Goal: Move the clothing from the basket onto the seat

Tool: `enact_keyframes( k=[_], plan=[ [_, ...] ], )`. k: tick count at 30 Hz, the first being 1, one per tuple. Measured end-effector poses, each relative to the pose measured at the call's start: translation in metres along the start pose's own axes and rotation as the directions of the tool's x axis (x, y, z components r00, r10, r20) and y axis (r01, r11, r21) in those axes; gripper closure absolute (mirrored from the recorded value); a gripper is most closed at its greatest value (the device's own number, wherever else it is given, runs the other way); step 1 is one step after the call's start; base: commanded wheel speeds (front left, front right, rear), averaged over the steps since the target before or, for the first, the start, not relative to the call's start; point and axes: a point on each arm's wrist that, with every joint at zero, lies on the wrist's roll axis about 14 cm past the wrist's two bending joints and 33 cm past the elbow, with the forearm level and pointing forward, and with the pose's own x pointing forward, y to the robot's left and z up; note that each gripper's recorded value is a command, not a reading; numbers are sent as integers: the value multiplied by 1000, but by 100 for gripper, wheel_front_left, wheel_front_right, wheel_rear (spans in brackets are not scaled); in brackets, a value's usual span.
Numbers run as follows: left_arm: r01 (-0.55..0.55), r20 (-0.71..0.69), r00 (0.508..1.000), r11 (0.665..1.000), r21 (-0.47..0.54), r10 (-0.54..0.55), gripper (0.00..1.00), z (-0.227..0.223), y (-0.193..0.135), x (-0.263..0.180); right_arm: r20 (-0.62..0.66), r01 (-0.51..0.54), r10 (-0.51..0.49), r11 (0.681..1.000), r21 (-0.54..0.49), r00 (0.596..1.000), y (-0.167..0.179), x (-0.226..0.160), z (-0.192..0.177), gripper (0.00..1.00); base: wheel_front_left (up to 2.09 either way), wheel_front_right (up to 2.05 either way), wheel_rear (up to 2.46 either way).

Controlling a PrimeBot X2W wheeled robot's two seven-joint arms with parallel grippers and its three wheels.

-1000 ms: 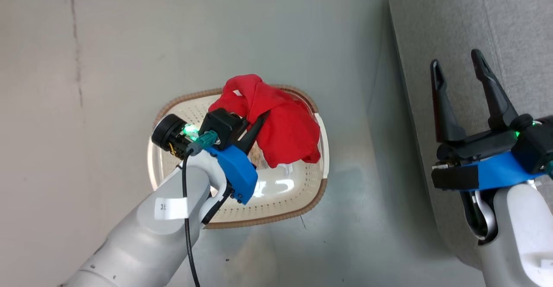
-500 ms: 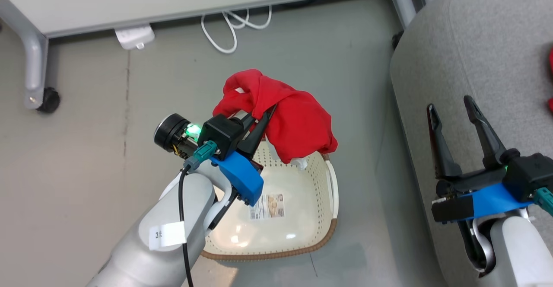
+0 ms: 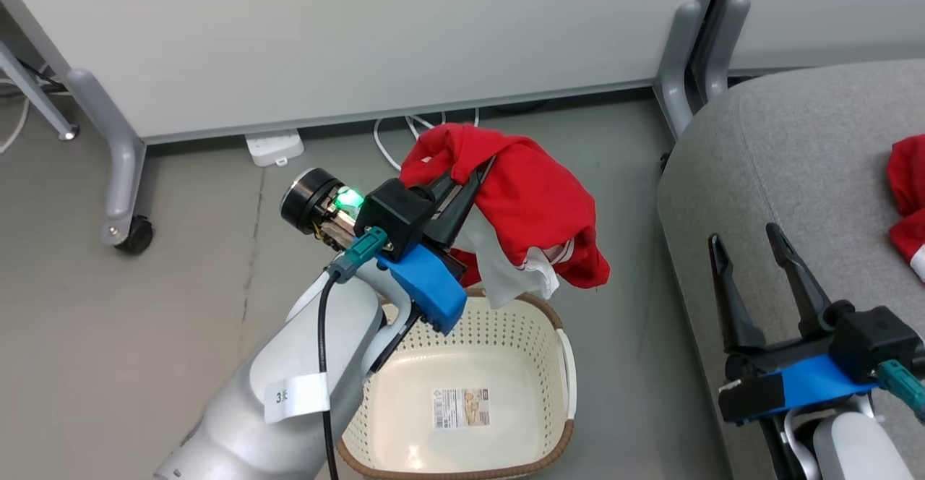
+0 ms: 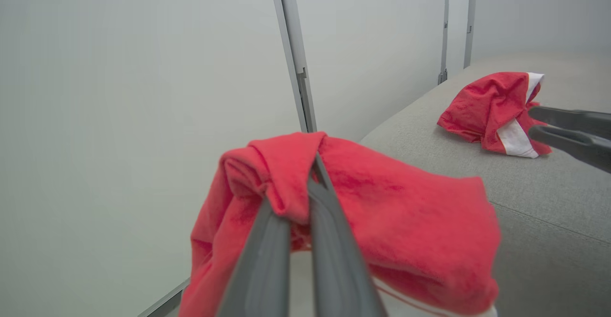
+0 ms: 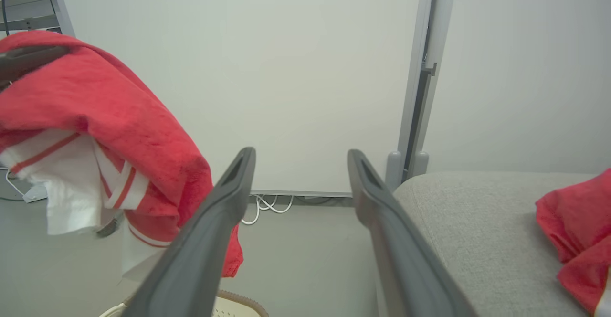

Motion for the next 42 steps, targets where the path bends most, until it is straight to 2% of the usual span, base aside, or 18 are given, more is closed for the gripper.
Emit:
enact_keyframes(
  k=[11, 17, 23, 35, 42],
  plan=[
    [-1, 33, 999, 999, 33, 0, 100, 20, -1, -6, 6, -14, 14, 1000, 10, 1000, 9, -10, 4, 0, 0, 0, 0],
    [-5, 27, 1000, 999, 34, 4, 100, 18, 2, -7, -1, -64, 64, 998, 13, 998, 26, -10, 2, 0, 0, 0, 0],
    [-6, 23, 1000, 999, 33, 5, 100, 16, 3, -7, -19, -169, 169, 986, 12, 985, 57, -12, -4, 0, 0, 0, 0],
    [-2, 12, 1000, 1000, 24, 2, 100, 11, 2, -5, -3, -385, 385, 923, 3, 923, 122, -4, 0, 0, 0, 0, 0],
    [9, 11, 1000, 1000, 25, -9, 100, 10, 0, -1, -6, -475, 475, 880, -10, 880, 151, 7, -1, 0, 0, 0, 0]
  ],
)
